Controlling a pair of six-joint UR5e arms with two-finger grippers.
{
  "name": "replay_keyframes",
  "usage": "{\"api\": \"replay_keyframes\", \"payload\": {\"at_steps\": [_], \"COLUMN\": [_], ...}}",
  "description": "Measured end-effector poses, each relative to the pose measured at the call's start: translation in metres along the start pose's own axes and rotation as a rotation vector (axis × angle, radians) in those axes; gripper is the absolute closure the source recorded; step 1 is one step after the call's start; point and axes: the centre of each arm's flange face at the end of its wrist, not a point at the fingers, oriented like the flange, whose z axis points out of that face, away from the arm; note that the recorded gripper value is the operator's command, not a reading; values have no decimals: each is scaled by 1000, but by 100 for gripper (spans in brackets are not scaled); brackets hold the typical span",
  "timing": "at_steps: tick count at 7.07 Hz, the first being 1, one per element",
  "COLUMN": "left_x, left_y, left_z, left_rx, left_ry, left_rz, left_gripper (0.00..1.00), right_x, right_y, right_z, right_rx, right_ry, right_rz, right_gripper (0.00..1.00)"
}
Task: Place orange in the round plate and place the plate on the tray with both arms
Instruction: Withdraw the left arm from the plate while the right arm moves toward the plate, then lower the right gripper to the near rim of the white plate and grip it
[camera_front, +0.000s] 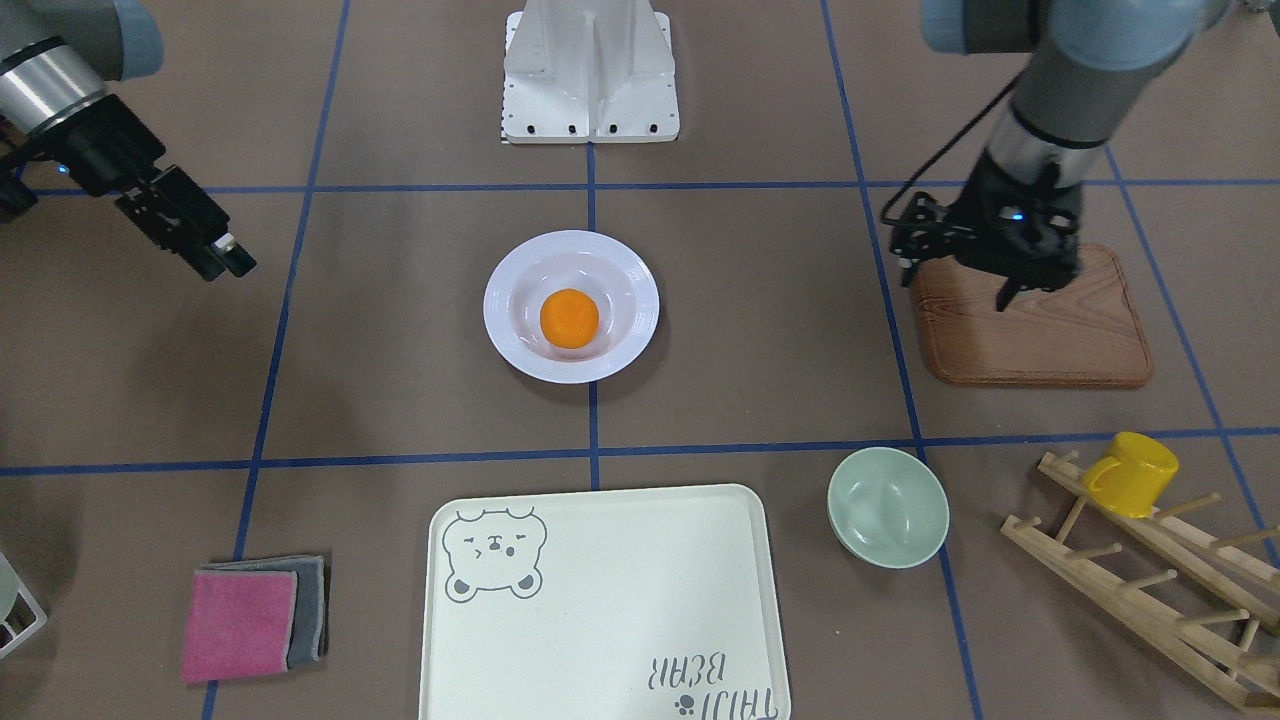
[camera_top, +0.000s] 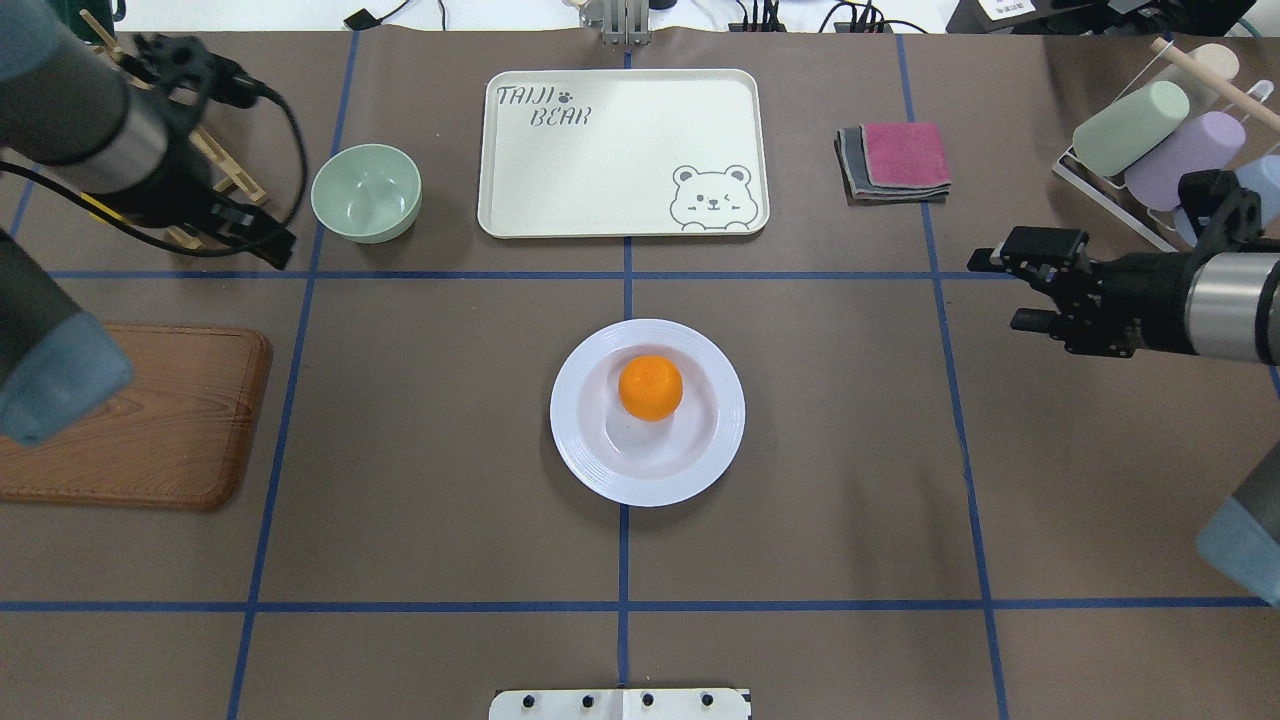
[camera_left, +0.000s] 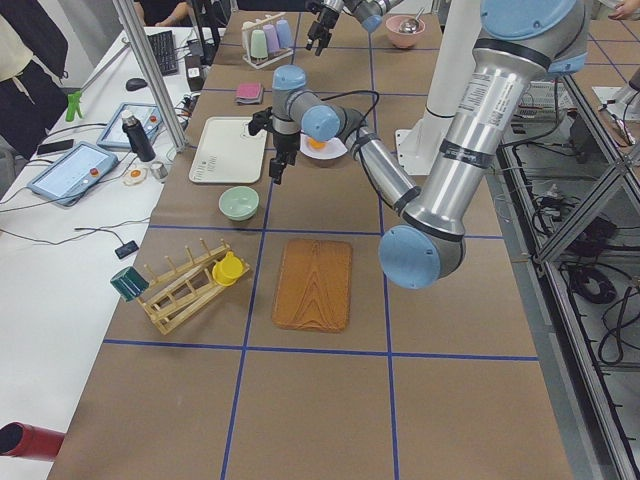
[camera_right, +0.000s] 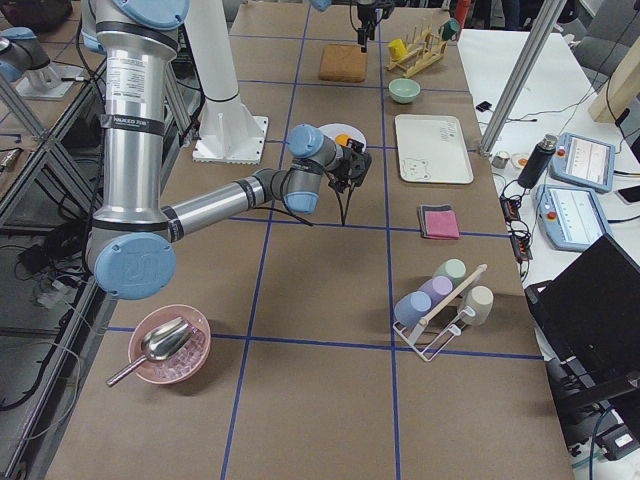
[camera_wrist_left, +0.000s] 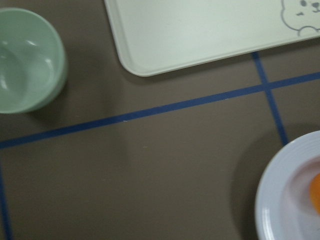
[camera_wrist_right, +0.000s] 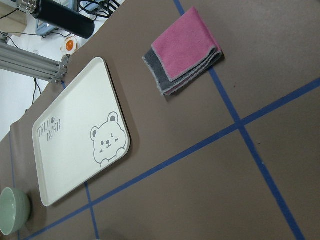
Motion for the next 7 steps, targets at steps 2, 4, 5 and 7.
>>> {"api": "replay_keyframes", "payload": {"at_steps": [2,4,5,7], "left_x": [-148,-266,-299,-314], "left_y": [54,91,116,155], "left_z": [-19,-31,-26,-21], "left_rx": [-24,-4,-18,-37], "left_ry": [-28,-59,-27,27], "left_rz": [-38,-167,-175,-170], "left_gripper": [1,1,1,1], "right_x": [3,13,20,32], "right_y": [81,149,179,231], "right_z": [29,44,49,76], "right_rx": [66,102,116,147], "right_ry": [-48,-88,-103,-131], "right_rz": [51,122,154,206], "right_gripper": [0,0,0,0]}}
